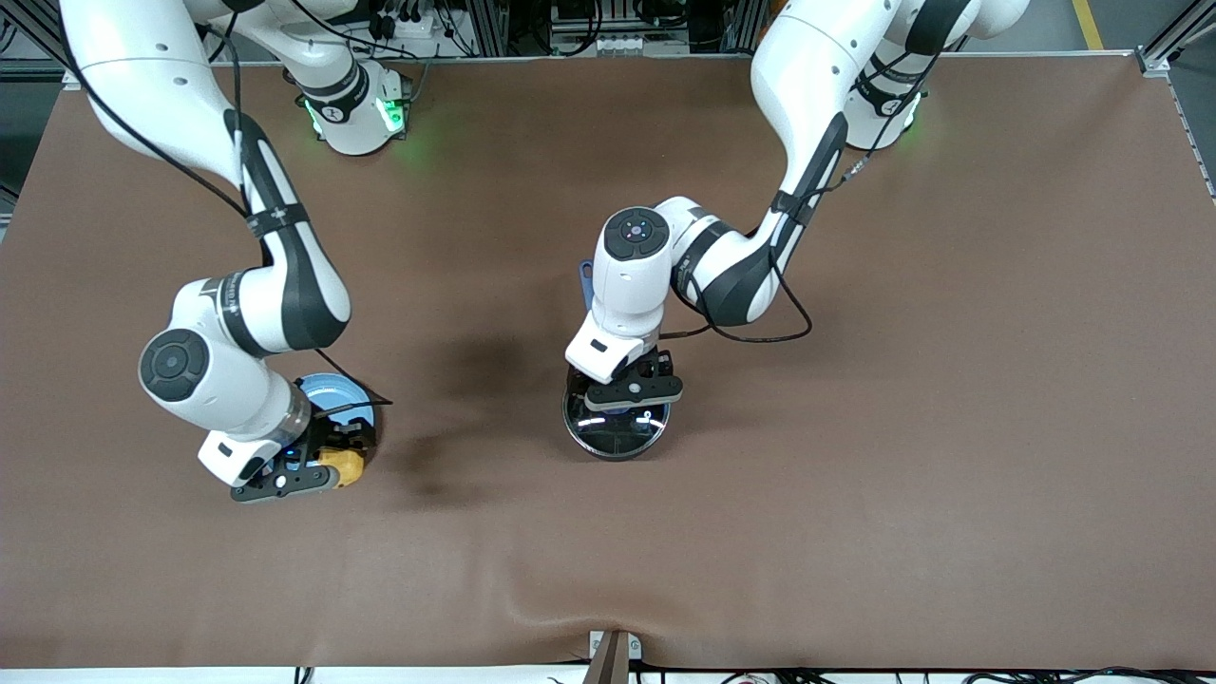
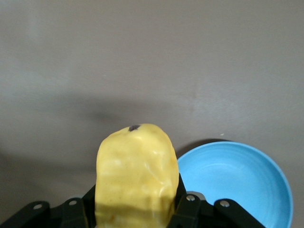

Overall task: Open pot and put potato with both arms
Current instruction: 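Lift the potato with the right gripper while the left gripper lifts the lid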

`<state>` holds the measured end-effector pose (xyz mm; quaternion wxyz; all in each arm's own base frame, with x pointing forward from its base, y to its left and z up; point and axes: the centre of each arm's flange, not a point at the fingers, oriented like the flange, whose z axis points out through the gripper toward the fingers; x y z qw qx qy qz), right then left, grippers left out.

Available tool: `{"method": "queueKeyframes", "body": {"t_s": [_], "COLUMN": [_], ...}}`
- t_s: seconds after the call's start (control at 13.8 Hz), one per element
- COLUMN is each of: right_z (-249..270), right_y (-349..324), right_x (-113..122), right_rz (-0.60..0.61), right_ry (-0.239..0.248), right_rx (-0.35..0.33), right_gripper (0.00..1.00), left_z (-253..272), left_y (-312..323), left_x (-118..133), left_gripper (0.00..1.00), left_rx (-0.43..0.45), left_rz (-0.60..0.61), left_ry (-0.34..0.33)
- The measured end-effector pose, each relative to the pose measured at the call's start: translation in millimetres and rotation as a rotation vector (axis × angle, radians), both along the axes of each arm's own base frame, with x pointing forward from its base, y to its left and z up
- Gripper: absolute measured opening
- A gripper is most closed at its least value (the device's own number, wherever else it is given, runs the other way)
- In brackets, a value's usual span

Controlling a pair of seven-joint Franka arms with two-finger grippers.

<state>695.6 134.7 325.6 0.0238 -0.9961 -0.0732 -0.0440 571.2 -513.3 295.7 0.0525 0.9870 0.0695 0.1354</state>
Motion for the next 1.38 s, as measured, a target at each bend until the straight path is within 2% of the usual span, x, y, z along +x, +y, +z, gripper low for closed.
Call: {"method": "queueKeyframes", "body": {"t_s": [0.22,0.58,0.87,0.94,1.16,1.38], "right_z": [17,25,28,32,38,41], "right_y": [32,50,61,68,81,79], "right_x": [-2,-3,-5,-5,-6,-5], "right_rz": [-0.063,-0.15,-0.169,-0.165,-0.165,-0.183], "right_ry": [0.0,0.024,0.026,0.02,0.012,0.016], "right_rx": [0.029,0.15,0.166,0.17,0.176,0.176], "right_gripper": [0.56,0.56,0.56,0.56,0.56,0.56], "left_z": [-8,-24,-29,-28,-22,-21], "left_y": [0,-2,-2,-3,-6,-5], "left_x": [0,-2,-2,-2,-1,1], "left_gripper": [1.0,1.0,1.0,0.94,0.65,0.52], "left_rx": [0.005,0.013,0.016,0.014,-0.003,-0.007], "left_rz": [0.0,-0.006,-0.007,-0.005,0.019,0.034], "left_ry": [0.005,0.013,0.013,0.011,0.003,0.001]}}
